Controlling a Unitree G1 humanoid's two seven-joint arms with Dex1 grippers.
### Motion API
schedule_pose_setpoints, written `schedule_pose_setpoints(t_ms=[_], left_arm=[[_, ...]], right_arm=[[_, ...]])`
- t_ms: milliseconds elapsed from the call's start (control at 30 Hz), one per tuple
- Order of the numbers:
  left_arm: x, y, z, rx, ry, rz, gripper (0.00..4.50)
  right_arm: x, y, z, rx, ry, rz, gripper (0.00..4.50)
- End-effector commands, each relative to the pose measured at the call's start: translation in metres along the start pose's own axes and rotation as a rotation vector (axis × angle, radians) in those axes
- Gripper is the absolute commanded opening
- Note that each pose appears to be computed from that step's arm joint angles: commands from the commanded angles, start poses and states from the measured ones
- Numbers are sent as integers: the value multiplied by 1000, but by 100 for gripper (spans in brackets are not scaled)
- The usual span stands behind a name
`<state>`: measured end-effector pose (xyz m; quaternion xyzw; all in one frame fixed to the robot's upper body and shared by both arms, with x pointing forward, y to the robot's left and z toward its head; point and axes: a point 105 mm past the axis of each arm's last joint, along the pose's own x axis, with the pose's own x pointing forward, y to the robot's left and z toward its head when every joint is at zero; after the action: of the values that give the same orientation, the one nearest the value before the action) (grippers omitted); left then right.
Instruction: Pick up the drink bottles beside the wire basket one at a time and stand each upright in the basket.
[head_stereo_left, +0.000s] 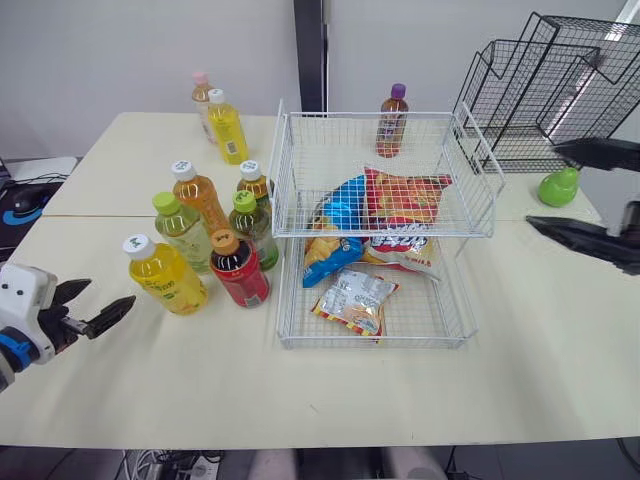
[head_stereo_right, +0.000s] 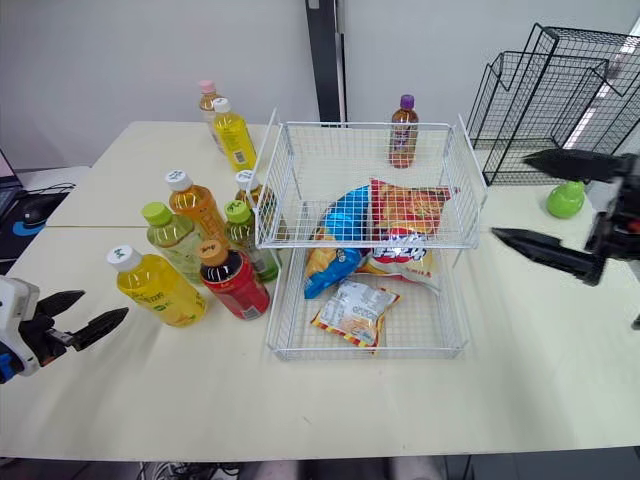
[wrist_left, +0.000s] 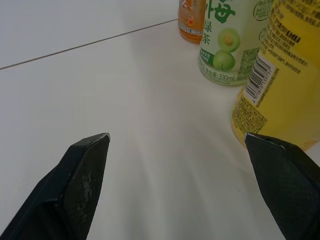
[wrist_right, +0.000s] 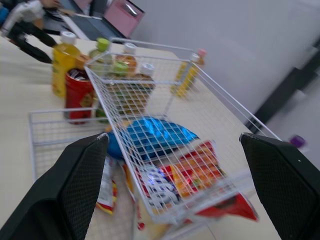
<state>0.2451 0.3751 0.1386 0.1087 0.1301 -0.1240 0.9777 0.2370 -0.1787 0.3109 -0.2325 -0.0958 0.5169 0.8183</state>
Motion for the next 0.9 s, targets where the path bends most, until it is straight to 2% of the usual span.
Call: schedule_pose_setpoints(t_ms=[33, 167, 300, 467, 567, 667, 767, 900], left_arm=[[-21, -1, 26, 12, -78, 26, 448], [-43, -15, 37, 9, -88, 18, 448], [-59, -51, 72, -82, -161, -70, 448], [-53, -80, 102, -129, -264, -88, 448], [-41, -82, 118, -150, -354, -5, 448], [-27, -86, 123, -133, -365, 53, 448], [-9, -87, 117, -143, -305, 103, 448], [2, -84, 116, -146, -292, 134, 448]], right_arm=[[32, 15, 3, -2, -56, 167, 450], [53, 19, -1, 35, -88, 272, 450], [67, 27, -5, 34, -133, 365, 450], [73, 27, -9, 30, -150, 395, 450], [75, 25, -8, 20, -155, 398, 450], [76, 25, -8, 14, -153, 399, 450], [78, 23, -4, 11, -164, 389, 450], [77, 20, -2, 6, -162, 377, 450]])
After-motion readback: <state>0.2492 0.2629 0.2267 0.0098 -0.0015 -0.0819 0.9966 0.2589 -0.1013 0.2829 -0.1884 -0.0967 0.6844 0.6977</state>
